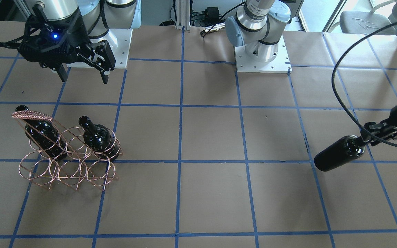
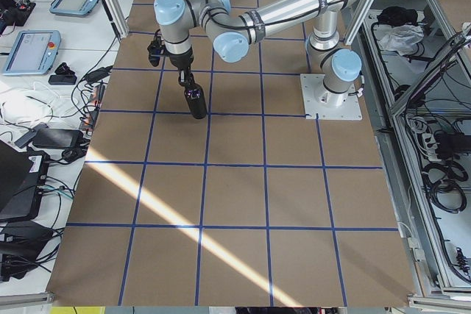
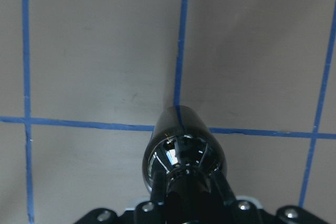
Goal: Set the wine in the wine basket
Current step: 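Lift the bottle upright with the left gripper and carry it toward the table center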
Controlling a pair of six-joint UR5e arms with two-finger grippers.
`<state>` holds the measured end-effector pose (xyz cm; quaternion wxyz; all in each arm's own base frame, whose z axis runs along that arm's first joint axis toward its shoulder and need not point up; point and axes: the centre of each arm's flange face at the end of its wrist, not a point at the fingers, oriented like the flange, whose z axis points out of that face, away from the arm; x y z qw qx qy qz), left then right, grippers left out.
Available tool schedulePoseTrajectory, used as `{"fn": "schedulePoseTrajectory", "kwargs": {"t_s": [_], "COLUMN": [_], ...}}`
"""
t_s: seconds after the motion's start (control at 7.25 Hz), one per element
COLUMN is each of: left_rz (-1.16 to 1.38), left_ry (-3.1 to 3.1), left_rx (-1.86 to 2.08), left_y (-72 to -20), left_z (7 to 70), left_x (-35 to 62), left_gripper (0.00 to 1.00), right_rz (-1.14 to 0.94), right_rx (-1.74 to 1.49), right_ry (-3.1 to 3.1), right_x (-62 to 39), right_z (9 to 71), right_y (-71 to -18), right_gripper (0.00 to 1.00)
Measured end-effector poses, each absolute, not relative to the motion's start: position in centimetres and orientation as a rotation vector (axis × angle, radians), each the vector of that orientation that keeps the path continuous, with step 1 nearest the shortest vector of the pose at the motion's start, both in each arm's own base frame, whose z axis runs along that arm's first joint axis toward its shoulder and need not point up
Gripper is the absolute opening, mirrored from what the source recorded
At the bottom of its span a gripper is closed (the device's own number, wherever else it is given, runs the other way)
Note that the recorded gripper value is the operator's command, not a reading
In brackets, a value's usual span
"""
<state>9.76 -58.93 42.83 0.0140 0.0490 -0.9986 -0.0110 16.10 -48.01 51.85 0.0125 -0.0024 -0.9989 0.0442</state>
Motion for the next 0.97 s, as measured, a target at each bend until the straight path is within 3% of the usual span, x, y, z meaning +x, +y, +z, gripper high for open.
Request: {"fn": "schedulePoseTrajectory", "kwargs": {"t_s": [0.55,0.97], "left_rz": [-0.058,-0.105], "left_ry": [-3.094,-3.097], "left_rx": [0.414,0.425], "left_y": [-52.3,-49.2], "left_z": [43.3,42.1], "left_x": [-9.7,-17.7], "left_gripper": [0.00,0.00], "right_rz": [0.136,0.135], "right_rx": [-0.007,-0.007], "right_ry": [-3.114,-3.120], "right_x": [16.1,16.2], "right_z": [51.9,51.9], "right_y": [-47.9,-47.9], "right_gripper": [1.00,1.00]}}
